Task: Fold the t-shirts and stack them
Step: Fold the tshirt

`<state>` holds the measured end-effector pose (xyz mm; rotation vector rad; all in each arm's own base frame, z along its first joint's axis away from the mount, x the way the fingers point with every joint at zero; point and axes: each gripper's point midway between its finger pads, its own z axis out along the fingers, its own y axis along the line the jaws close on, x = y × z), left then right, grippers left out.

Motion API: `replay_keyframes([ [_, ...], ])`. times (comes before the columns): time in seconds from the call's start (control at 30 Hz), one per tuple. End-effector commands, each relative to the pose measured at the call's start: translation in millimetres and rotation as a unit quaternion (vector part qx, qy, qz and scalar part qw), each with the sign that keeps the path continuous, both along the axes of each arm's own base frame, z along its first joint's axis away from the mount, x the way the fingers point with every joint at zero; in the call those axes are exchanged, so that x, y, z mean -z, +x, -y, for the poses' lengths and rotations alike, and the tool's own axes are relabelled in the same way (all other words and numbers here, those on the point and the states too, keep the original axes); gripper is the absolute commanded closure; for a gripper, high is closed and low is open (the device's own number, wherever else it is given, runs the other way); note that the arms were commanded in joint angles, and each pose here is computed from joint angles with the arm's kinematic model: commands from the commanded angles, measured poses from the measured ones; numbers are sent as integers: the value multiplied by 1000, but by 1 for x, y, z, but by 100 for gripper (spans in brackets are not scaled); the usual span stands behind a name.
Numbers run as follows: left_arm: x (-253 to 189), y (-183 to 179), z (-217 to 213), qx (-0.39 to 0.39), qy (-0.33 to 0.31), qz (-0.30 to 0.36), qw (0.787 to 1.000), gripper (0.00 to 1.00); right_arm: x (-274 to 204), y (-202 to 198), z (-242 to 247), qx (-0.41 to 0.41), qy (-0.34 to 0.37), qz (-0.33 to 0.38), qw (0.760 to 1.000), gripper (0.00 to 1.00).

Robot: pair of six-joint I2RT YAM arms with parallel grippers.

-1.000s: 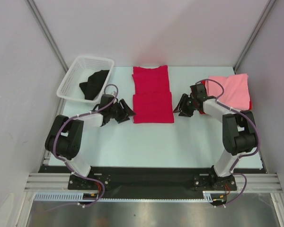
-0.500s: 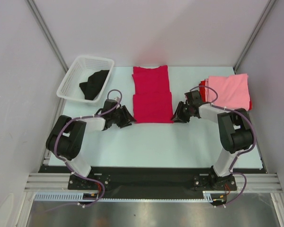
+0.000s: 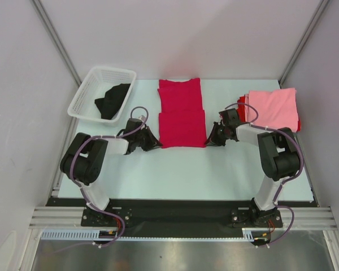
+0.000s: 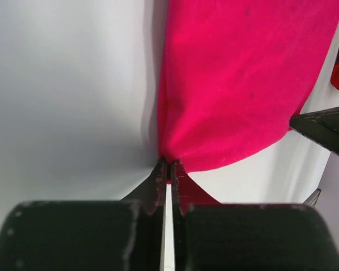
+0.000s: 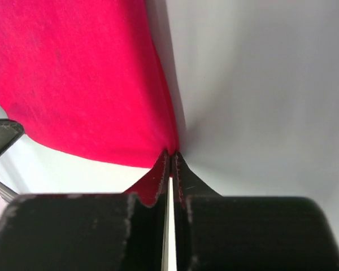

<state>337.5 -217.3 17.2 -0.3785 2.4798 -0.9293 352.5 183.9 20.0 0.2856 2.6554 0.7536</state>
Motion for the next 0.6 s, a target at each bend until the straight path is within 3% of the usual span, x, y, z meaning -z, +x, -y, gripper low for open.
replay_keyframes([
  [0.0, 0, 9, 6, 11, 5, 8, 1000, 100, -2, 3, -6, -16, -4, 9, 1000, 100],
  [0.23, -22, -10, -3, 28, 17, 38, 999, 99, -23, -24, -3, -29, -4, 16, 999, 100],
  [0.4, -28, -52, -13, 50, 14, 39, 998, 100, -28, -67, -2, -58, -19, 2, 998, 100],
  [0.57, -54, -91, -16, 78, -6, 61, 995, 100, -62, -103, -11, -80, -22, 50, 995, 100],
])
